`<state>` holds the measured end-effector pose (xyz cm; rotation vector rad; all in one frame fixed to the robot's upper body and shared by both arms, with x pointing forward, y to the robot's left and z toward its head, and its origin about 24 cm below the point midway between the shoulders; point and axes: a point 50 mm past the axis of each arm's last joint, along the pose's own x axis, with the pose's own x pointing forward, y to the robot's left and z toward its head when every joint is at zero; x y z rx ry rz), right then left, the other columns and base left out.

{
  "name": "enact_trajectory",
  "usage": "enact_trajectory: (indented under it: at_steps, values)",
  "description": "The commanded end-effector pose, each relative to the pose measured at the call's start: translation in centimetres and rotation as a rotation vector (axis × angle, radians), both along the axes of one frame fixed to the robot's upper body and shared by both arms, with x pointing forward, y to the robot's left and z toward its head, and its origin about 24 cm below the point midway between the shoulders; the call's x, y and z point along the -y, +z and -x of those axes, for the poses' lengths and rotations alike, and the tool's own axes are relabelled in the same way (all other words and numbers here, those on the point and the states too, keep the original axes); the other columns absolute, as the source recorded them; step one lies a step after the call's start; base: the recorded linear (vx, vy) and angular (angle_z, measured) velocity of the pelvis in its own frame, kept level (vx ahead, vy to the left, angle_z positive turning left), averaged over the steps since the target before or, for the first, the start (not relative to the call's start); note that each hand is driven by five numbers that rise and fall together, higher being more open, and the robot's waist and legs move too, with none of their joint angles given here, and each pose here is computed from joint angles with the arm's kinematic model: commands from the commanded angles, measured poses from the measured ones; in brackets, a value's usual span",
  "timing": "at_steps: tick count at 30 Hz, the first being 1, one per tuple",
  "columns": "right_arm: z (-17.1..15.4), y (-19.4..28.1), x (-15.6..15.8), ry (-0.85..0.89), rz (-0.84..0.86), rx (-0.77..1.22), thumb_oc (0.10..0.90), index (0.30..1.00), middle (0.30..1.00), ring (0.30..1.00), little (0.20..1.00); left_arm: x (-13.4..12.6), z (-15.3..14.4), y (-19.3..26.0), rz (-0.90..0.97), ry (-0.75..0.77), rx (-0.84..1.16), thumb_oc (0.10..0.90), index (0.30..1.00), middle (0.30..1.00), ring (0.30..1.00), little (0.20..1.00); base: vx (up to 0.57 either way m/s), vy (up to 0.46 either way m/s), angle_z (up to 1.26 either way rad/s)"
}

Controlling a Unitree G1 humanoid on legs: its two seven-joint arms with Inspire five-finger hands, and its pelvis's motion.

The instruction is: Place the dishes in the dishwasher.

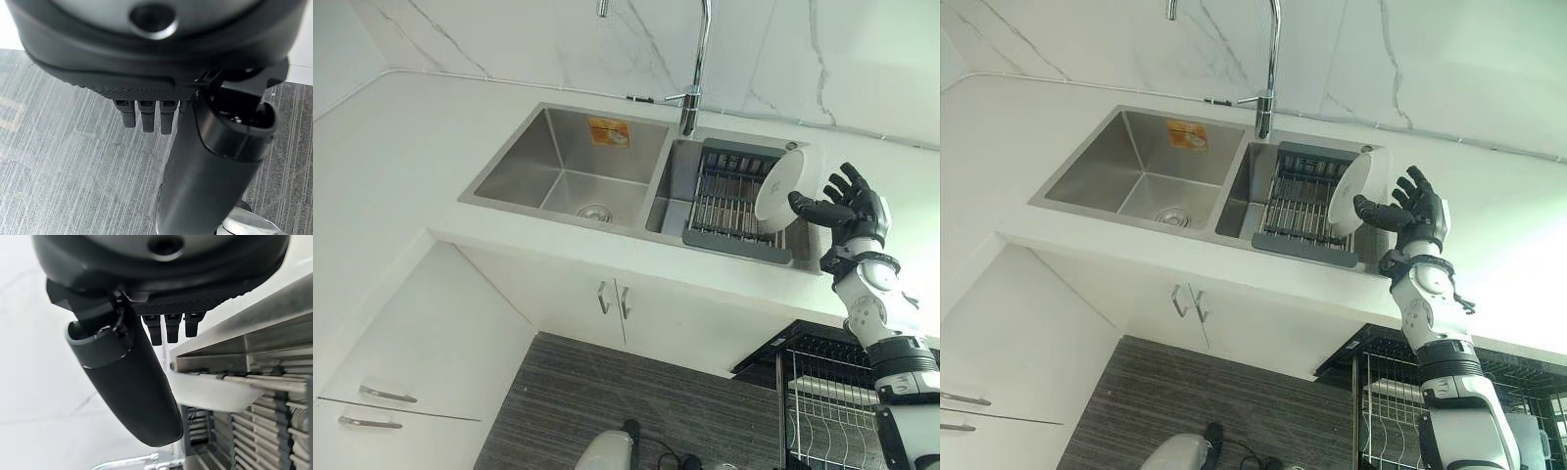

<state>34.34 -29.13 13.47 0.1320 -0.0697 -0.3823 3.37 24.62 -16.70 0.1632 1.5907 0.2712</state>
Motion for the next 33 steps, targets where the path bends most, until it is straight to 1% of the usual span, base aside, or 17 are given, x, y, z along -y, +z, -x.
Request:
enact_trajectory:
  at_steps: [1,19,33]
  values:
    - [-1.04,6.90,-0.24,0.005,0.063,0.269,0.800,0.900,0.900,0.900,0.900,-1.86,2.35,0.49,-0.072,-0.004,-0.106,0.800,0.900,0.900,0.900,0.900,0.05,-0.013,0.01]
    - [-1.30,6.73,-0.88,0.047,0.064,0.269,0.800,0.900,0.900,0.900,0.900,-2.32,2.40,0.65,-0.087,-0.004,-0.115,0.800,0.900,0.900,0.900,0.900,0.03,-0.006,0.03]
    - [-1.46,7.03,-1.00,0.032,0.065,0.268,0.800,0.900,0.900,0.900,0.900,-2.52,2.27,0.73,-0.097,-0.015,-0.121,0.800,0.900,0.900,0.900,0.900,0.01,-0.001,0.01]
